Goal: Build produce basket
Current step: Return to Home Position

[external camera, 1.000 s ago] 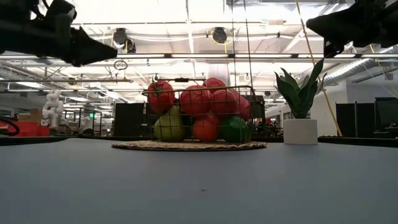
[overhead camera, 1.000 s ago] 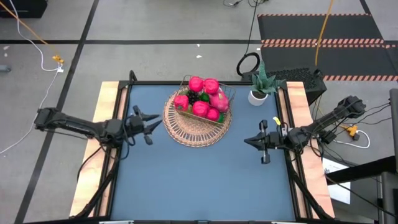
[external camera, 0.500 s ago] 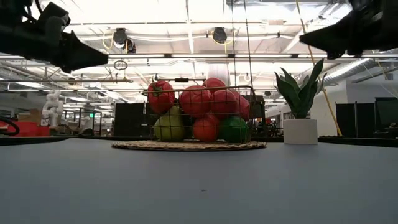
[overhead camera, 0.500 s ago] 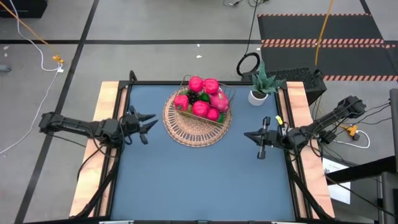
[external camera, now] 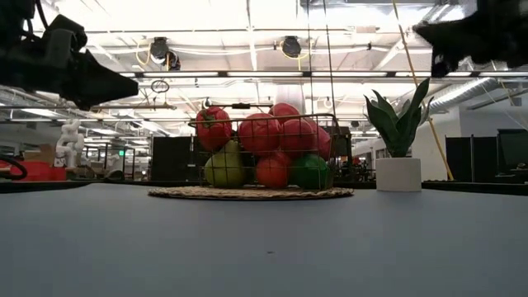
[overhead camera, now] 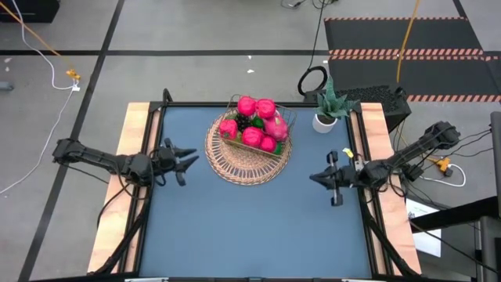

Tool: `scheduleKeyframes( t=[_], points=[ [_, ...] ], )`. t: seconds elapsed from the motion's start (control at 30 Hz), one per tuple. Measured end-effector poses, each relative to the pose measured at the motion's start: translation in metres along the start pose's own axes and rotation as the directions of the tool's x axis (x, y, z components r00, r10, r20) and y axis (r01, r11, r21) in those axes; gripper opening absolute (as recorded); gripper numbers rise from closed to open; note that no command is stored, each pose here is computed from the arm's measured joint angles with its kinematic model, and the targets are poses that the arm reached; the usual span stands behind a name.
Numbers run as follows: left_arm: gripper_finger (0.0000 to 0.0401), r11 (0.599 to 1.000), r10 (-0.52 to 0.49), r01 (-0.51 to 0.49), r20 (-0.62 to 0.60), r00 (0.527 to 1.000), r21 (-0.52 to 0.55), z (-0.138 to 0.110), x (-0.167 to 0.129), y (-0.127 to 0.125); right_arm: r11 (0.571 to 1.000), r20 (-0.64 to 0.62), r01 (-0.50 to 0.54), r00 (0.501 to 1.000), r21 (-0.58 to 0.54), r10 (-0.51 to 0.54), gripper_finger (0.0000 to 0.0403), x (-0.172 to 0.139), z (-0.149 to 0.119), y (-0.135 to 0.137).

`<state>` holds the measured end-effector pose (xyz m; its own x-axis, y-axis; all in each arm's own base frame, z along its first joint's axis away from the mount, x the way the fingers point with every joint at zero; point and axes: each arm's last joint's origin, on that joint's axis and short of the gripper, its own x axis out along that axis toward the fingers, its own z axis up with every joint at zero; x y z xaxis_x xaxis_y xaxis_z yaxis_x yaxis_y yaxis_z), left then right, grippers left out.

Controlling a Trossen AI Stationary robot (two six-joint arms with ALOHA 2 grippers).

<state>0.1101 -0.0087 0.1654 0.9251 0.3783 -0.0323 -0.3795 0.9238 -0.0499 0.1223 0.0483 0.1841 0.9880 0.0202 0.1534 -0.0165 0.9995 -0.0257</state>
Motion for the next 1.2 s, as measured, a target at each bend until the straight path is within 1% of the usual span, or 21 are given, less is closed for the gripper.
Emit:
scheduleKeyframes(
  t=[0.03,0.1,0.13,0.2,0.33,0.4,0.47,0.57,0.63,0.8,0.9,0.97,1.03,1.1,1.13,1.2],
  points=[
    [0.0131,1.000,0.006,-0.006,0.003,1.000,-0.001,0.000,0.000,0.000,1.000,0.027,0.011,1.000,0.021,-0.011,0.0000,0.000,0.003,-0.001],
    [0.0131,1.000,0.010,-0.010,0.012,1.000,0.007,0.001,0.000,0.000,0.999,-0.003,0.030,1.000,0.025,-0.030,0.0000,0.000,0.000,-0.002],
    [0.0131,1.000,0.010,-0.010,0.014,1.000,0.018,0.002,0.000,0.000,0.999,0.006,0.034,0.999,0.035,-0.034,0.0000,0.000,0.000,-0.002],
    [0.0131,0.999,0.013,-0.014,0.023,1.000,0.037,0.003,0.000,0.000,0.999,-0.015,0.037,0.999,0.022,-0.037,0.0000,0.001,-0.002,-0.002],
    [0.0131,0.996,0.064,-0.066,0.038,0.997,0.059,0.004,-0.001,0.003,0.999,-0.005,0.038,0.999,-0.022,-0.038,0.0000,0.000,-0.001,-0.003],
    [0.0131,0.995,0.068,-0.071,0.045,0.997,0.067,0.005,-0.002,0.003,0.998,-0.003,0.046,0.999,-0.052,-0.046,0.0000,-0.001,0.000,-0.003],
    [0.0131,0.995,0.067,-0.071,0.058,0.996,0.064,0.006,-0.003,0.004,0.995,-0.023,0.065,0.997,-0.077,-0.067,0.0000,-0.004,0.000,-0.005],
    [0.0131,0.996,0.057,-0.061,0.071,0.996,0.063,0.007,-0.006,0.004,0.990,-0.085,0.086,0.992,-0.115,-0.096,0.0000,-0.010,-0.004,-0.007],
    [0.0131,0.997,0.046,-0.051,0.079,0.996,0.062,0.008,-0.009,0.004,0.989,-0.122,0.071,0.989,-0.129,-0.086,0.0000,-0.015,-0.006,-0.008],
    [0.0131,0.993,0.077,-0.083,0.074,0.994,0.080,0.008,-0.016,0.007,0.993,-0.129,0.054,0.989,-0.103,-0.068,0.0000,-0.029,-0.003,-0.014],
    [0.0131,0.989,0.096,-0.101,0.044,0.994,0.105,0.015,-0.023,0.009,0.994,-0.174,0.045,0.983,-0.103,-0.062,0.0000,-0.037,-0.009,-0.017],
    [0.0131,0.987,0.113,-0.114,0.013,0.994,0.114,0.022,-0.026,0.011,0.994,-0.200,0.057,0.977,-0.095,-0.075,0.0000,-0.038,-0.010,-0.018],
    [0.0131,0.990,0.107,-0.108,0.024,0.994,0.093,0.026,-0.027,0.011,0.995,-0.210,0.049,0.976,-0.083,-0.065,0.0000,-0.037,-0.015,-0.017],
    [0.0131,0.990,0.105,-0.106,0.024,0.994,0.097,0.024,-0.027,0.010,0.999,-0.147,0.040,0.988,-0.037,-0.045,0.0000,-0.036,-0.010,-0.016],
    [0.0131,0.990,0.105,-0.106,0.025,0.994,0.093,0.021,-0.026,0.009,1.000,-0.106,0.018,0.994,-0.010,-0.019,0.0000,-0.035,-0.006,-0.015],
    [0.0131,0.991,0.106,-0.108,0.031,0.994,0.075,0.009,-0.022,0.007,0.997,-0.068,-0.071,0.995,0.018,0.072,0.0000,-0.034,-0.003,-0.013]
  ],
)
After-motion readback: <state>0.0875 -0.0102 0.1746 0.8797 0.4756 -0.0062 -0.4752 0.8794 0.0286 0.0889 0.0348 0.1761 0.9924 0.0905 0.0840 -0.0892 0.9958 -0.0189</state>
